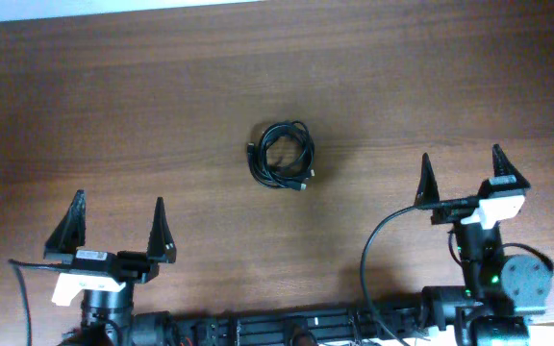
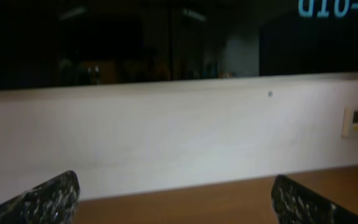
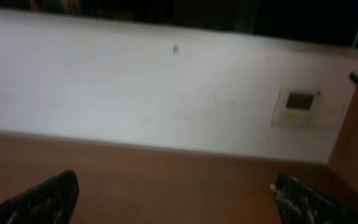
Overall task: Untangle cables
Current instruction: 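Move the right gripper forward over the coiled black cable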
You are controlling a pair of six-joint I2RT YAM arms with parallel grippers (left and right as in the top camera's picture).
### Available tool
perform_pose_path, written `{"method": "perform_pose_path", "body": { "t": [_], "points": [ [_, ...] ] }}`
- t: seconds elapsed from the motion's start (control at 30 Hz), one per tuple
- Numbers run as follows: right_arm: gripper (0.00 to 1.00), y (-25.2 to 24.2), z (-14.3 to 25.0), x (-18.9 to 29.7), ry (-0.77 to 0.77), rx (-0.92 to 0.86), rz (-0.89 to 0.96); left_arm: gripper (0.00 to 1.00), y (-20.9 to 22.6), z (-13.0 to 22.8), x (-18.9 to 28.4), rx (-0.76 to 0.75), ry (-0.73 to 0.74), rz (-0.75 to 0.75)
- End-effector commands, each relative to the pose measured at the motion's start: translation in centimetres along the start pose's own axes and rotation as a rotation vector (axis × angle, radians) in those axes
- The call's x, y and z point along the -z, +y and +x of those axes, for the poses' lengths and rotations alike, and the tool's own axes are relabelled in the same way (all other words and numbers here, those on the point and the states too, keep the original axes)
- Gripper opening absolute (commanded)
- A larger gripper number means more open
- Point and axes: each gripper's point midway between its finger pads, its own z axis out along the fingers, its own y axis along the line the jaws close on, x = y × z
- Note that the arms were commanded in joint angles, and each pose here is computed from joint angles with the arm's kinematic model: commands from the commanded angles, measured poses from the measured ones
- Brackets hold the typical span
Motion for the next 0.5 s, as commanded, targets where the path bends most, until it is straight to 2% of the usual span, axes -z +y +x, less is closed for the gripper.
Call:
{"method": "perform_pose_path", "body": {
  "t": [0.0, 0.2, 0.4, 0.47],
  "points": [
    [0.99, -0.4, -3.8, -0.2, 0.047, 0.055, -0.006, 0.99, -0.6, -1.2, -0.1, 0.020, 0.057, 0.035],
    [0.99, -0.7, -6.9, 0.4, 0.235, 0.002, -0.025, 0.99, -0.3, -1.3, 0.5, 0.121, 0.246, 0.003],
    [0.99, -0.2, -9.5, 2.8, 0.296, -0.013, -0.056, 0.99, -0.4, -2.2, 0.8, 0.144, 0.377, -0.002],
    [0.99, 0.0, -9.4, 3.8, 0.330, -0.072, -0.054, 0.99, -0.3, -2.6, 0.7, 0.148, 0.431, -0.004]
  ]
}}
